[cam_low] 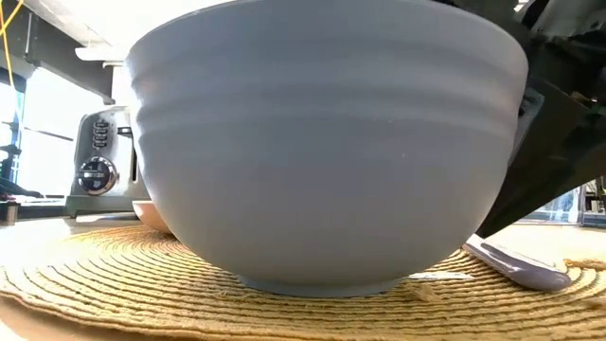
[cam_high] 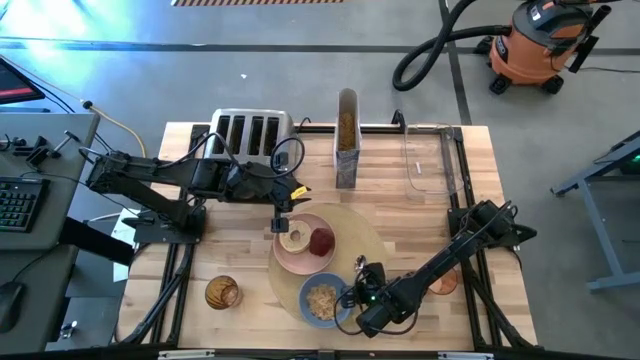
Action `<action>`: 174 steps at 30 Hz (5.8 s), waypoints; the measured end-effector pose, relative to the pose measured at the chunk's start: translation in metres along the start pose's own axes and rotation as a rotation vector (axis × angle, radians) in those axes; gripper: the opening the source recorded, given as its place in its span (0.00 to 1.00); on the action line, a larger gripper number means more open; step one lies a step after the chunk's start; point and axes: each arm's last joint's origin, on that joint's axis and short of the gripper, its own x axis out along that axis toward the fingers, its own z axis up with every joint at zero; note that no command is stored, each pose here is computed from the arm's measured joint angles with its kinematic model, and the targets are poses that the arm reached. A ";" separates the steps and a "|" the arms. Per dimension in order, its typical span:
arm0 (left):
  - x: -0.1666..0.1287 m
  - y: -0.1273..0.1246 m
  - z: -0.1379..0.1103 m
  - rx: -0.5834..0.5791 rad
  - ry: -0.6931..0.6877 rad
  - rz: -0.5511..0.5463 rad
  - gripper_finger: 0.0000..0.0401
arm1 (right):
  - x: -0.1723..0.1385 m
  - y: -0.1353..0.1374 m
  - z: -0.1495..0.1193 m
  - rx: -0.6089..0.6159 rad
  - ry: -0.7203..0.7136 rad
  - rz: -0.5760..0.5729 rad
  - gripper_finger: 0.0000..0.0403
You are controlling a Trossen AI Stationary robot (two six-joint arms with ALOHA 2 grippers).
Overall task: Arrange a breakfast setting
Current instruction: Put the spoon on the brown tablemat to the right of the blue bowl, then return to home position
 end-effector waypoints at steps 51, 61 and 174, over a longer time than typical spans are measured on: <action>0.000 0.000 0.000 -0.008 -0.002 0.000 0.22 | -0.007 0.010 0.010 -0.089 0.090 0.006 0.00; 0.000 0.000 0.000 -0.008 -0.001 0.000 0.22 | -0.002 0.009 0.007 -0.086 0.107 0.000 0.00; -0.082 0.003 -0.175 -0.320 -0.342 0.053 0.22 | -0.118 -0.091 0.204 -1.023 -0.662 0.567 0.00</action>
